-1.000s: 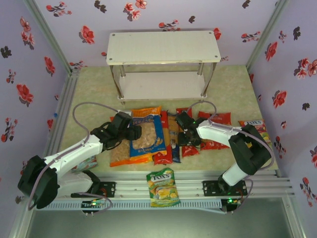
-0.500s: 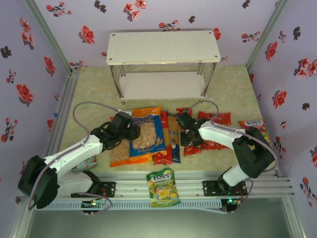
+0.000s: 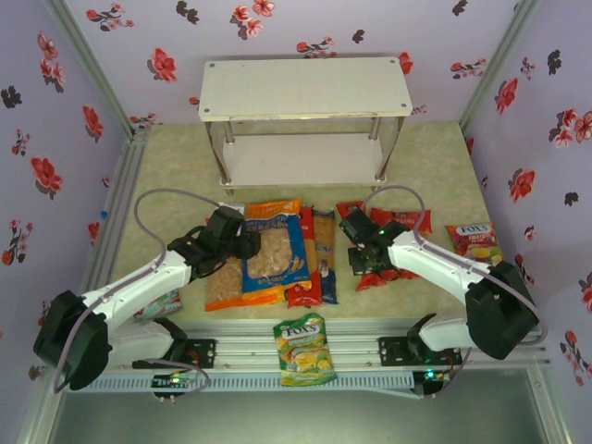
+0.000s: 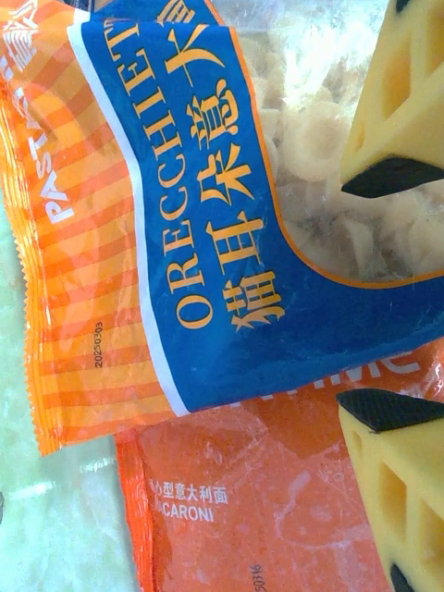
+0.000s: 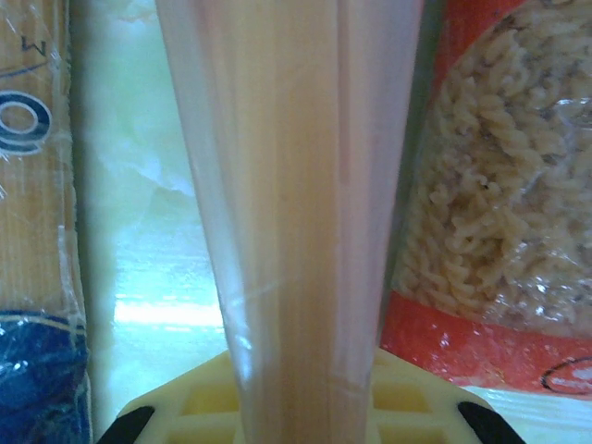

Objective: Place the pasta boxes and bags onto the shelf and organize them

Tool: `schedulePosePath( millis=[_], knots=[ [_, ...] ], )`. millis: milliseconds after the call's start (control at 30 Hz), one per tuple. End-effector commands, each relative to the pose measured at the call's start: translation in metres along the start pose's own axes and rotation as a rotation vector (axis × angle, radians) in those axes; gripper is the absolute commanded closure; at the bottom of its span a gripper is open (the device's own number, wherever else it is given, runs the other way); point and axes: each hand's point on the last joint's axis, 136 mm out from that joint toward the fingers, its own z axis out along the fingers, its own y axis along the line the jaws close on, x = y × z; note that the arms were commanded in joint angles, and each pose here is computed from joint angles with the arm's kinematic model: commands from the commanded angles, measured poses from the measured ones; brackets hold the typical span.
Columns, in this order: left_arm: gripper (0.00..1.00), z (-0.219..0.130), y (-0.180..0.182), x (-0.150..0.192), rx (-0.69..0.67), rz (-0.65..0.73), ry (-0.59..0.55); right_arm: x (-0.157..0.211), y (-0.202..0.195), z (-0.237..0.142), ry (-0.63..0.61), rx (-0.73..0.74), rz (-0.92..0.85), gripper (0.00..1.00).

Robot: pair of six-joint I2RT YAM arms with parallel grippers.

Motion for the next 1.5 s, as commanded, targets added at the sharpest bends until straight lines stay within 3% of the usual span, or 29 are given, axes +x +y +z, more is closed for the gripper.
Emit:
schedulePosePath(
  millis=[0,433,633,1000,1467],
  knots=[
    [0.39,-0.008,-0.005,-0.021,0.020,0.007,-0.056,-0.023,-0.008,-0.022,-0.109,0.036,-0.014,1.00],
    [0.38,-0.014,-0.012,-0.037,0.034,0.021,-0.081,-0.107,-0.016,-0.085,-0.297,0.040,-0.016,1.00],
    [0.31,-0.016,-0.012,-0.038,0.033,0.024,-0.078,-0.164,-0.024,-0.092,-0.366,0.061,0.000,1.00],
    [0.31,-0.013,-0.012,-0.040,0.027,0.029,-0.068,-0.251,-0.040,-0.084,-0.498,0.104,0.041,1.00],
    [0.30,-0.006,-0.012,-0.038,0.019,0.028,-0.049,-0.304,-0.038,-0.046,-0.537,0.171,0.048,1.00]
  ],
)
